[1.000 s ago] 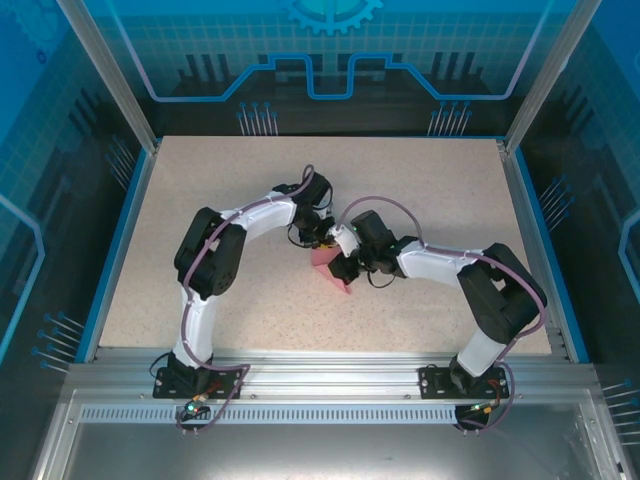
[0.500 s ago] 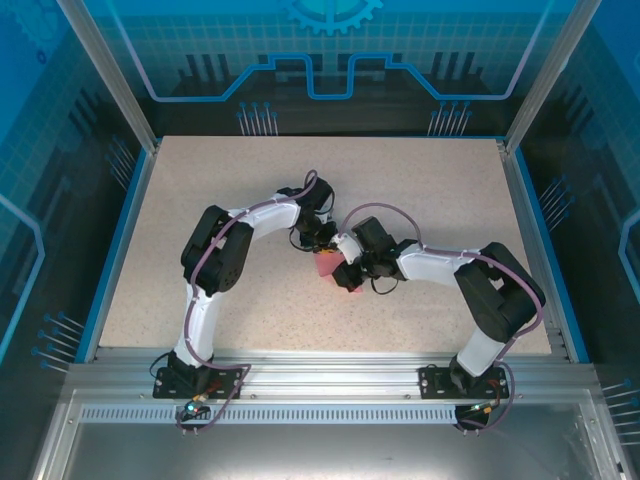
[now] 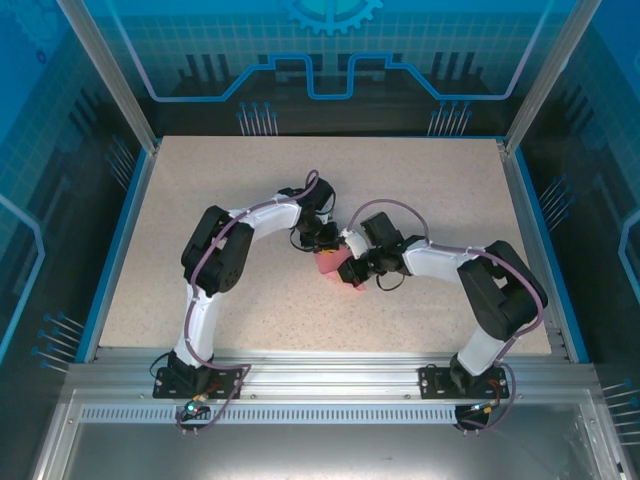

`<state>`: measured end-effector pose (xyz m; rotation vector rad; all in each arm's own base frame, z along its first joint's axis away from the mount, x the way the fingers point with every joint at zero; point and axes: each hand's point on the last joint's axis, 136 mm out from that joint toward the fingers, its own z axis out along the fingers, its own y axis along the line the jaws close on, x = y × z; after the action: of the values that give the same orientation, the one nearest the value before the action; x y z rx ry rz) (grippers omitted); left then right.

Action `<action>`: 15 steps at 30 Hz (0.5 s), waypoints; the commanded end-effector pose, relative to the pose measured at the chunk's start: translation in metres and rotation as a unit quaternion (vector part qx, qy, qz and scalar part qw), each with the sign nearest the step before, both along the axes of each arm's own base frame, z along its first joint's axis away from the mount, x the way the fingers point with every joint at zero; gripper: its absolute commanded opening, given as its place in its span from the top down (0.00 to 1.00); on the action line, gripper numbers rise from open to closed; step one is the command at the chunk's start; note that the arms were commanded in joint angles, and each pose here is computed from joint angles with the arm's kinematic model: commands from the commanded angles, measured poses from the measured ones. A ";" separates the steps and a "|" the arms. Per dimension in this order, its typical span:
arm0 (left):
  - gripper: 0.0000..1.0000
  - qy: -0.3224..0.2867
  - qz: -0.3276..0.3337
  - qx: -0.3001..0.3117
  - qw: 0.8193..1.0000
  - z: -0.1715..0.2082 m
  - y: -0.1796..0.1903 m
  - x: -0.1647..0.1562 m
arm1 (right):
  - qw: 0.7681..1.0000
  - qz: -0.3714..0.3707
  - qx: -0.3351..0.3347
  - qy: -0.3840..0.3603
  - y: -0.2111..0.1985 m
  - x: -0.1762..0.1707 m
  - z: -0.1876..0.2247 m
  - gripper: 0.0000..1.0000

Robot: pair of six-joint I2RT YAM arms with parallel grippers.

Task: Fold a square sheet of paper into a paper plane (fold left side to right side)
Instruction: Third fold the triangle at the center of the table.

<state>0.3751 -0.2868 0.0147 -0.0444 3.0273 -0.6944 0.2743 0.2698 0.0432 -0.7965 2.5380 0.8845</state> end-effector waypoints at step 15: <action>0.84 0.011 -0.018 0.040 0.999 -0.018 0.007 -0.008 | 0.998 -0.025 0.013 0.053 -0.008 0.024 -0.002 0.99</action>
<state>0.3755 -0.2866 0.0147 -0.0125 3.0214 -0.6721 0.2941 0.2654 0.0424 -0.7180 2.5876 0.9380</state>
